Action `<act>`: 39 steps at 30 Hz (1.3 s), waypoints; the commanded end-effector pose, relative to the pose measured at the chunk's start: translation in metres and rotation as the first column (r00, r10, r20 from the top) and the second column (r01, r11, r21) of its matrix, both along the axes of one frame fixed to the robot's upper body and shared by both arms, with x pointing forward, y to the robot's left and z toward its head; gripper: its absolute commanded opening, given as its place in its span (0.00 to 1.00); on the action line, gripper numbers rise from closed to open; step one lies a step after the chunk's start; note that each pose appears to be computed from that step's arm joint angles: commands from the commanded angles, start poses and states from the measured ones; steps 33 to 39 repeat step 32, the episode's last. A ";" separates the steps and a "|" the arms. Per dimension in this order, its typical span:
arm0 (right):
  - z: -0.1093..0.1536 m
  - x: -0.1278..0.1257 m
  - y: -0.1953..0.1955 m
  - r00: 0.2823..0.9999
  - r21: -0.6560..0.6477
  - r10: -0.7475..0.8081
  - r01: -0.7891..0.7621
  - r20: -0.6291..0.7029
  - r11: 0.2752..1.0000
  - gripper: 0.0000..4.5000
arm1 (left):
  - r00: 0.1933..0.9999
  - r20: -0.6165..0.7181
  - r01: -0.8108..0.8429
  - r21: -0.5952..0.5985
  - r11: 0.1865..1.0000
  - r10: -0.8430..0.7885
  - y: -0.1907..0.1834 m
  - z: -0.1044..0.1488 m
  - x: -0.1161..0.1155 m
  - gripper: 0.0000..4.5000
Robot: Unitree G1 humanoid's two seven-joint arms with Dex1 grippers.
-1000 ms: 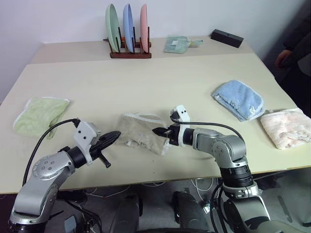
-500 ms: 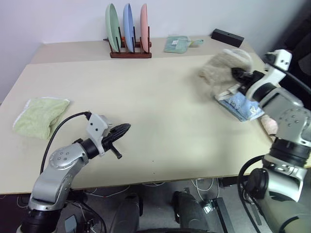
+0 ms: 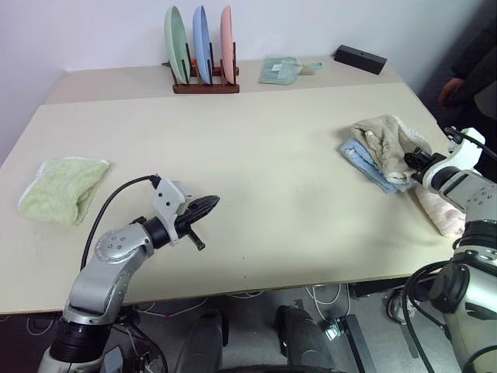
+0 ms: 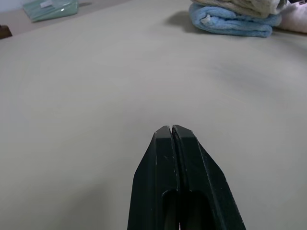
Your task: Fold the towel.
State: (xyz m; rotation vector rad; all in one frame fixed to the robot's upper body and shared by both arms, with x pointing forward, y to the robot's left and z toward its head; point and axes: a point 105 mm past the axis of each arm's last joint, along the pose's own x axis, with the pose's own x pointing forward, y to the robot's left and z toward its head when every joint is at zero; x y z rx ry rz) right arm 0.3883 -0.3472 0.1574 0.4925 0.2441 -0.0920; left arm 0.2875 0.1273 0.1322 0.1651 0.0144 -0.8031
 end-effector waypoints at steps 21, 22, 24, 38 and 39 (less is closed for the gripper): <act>0.067 -0.046 0.140 0.671 -0.832 0.740 -0.392 0.033 0.393 0.99 | 0.941 0.179 -0.306 0.083 0.949 0.288 0.086 0.016 0.024 0.00; 0.060 -0.047 0.151 0.652 -0.816 0.757 -0.419 0.034 0.397 0.99 | 0.943 0.173 -0.303 0.085 0.949 0.286 0.091 0.015 0.020 0.00; 0.049 -0.049 0.163 0.629 -0.793 0.777 -0.456 0.034 0.405 0.99 | 0.947 0.161 -0.295 0.097 0.951 0.278 0.093 0.011 0.013 0.00; 0.010 -0.064 0.171 0.546 -0.718 0.836 -0.603 -0.053 0.348 0.99 | 0.957 0.113 -0.277 0.073 0.958 0.268 0.082 0.000 -0.004 0.00; 0.010 -0.064 0.171 0.546 -0.718 0.836 -0.603 -0.053 0.348 0.99 | 0.957 0.113 -0.277 0.073 0.958 0.268 0.082 0.000 -0.004 0.00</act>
